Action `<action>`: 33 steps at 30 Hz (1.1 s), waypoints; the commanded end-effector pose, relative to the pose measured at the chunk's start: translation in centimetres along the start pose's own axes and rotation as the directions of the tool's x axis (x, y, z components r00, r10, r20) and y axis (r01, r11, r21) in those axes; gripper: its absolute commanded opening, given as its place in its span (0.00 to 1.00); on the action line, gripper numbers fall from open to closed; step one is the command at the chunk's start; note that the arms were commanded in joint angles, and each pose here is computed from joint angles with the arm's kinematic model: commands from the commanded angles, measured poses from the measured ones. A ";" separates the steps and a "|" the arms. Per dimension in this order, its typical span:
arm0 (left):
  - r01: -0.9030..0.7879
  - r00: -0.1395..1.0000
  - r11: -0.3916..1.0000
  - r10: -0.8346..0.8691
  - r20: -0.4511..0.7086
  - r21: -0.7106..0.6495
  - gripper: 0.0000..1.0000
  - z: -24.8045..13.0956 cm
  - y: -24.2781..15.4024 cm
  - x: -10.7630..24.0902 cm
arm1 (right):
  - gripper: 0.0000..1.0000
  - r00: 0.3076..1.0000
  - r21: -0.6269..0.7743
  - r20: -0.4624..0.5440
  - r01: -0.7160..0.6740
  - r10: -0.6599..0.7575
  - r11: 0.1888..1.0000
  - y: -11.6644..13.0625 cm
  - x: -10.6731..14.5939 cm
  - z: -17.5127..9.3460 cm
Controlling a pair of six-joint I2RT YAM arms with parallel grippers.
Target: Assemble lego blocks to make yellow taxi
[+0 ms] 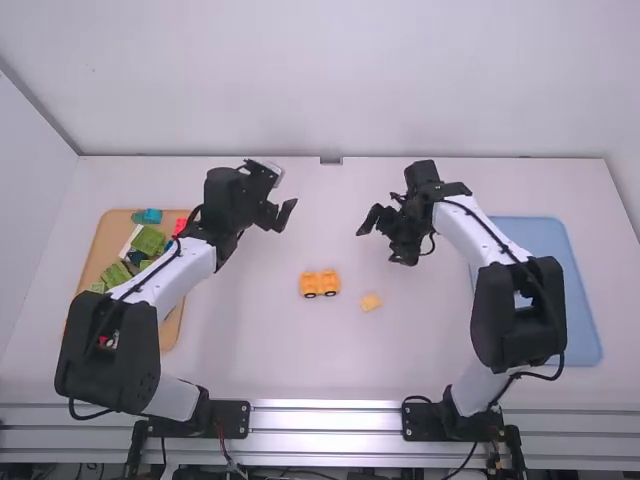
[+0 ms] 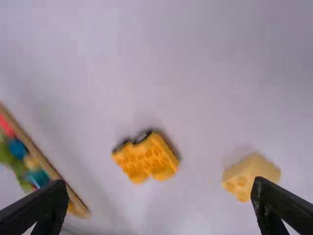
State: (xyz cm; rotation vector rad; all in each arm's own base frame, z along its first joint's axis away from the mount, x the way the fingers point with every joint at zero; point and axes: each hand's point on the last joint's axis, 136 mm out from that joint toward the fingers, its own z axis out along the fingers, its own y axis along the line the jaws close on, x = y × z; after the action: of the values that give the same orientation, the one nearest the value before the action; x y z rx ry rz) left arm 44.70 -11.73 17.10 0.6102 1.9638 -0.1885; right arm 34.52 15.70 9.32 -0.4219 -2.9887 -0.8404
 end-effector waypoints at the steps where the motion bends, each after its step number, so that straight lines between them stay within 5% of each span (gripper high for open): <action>1: -0.125 0.992 0.990 0.122 0.040 0.071 0.99 -0.7 -1.3 -1.4 | 0.99 0.777 -0.069 -0.016 0.627 -0.629 0.776 1.8 0.9 -1.1; 4: -0.227 0.973 0.936 0.205 0.110 0.270 0.99 -2.2 -4.3 -1.2 | 0.99 0.459 -0.053 -0.118 0.883 -0.881 0.467 0.2 3.0 -0.4; 8: -0.309 0.947 0.845 0.234 0.218 0.437 0.99 -4.2 -6.4 -0.9 | 0.99 0.209 0.080 -0.251 0.978 -0.945 0.195 -1.9 1.3 0.1; 12: -0.424 0.901 0.724 0.278 0.332 0.544 0.99 -6.4 -8.6 0.2 | 0.99 0.186 0.194 -0.265 0.971 -0.946 0.137 -1.2 -0.5 0.6; 16: -0.516 0.854 0.672 0.351 0.384 0.531 0.99 -6.7 -9.3 0.7 | 0.98 0.006 0.098 -0.283 0.995 -0.959 -0.023 -0.8 1.1 1.6; 19: -0.509 0.858 0.673 0.345 0.381 0.536 0.99 -6.7 -9.4 0.7 | 0.98 -0.195 -0.076 -0.158 0.980 -0.968 -0.185 0.1 3.7 2.6; 22: -0.460 0.885 0.692 0.309 0.348 0.556 0.99 -6.8 -9.2 0.9 | 0.98 -0.327 -0.196 0.009 0.926 -0.945 -0.322 0.2 6.1 2.5; 27: -0.464 0.885 0.662 0.325 0.333 0.589 0.99 -7.1 -9.9 2.2 | 0.99 -0.444 -0.240 0.298 0.822 -0.845 -0.517 -1.0 9.1 1.6; 33: -0.476 0.877 0.595 0.377 0.299 0.647 0.99 -7.3 -11.4 5.1 | 0.98 -0.409 -0.169 0.399 0.847 -0.821 -0.504 -3.5 9.2 2.4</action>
State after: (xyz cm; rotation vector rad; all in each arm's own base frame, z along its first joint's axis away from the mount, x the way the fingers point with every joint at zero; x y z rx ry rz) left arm 31.61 -16.46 14.27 1.4399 1.6056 -0.7210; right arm 25.79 15.82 6.02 2.6820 -2.1035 -1.1613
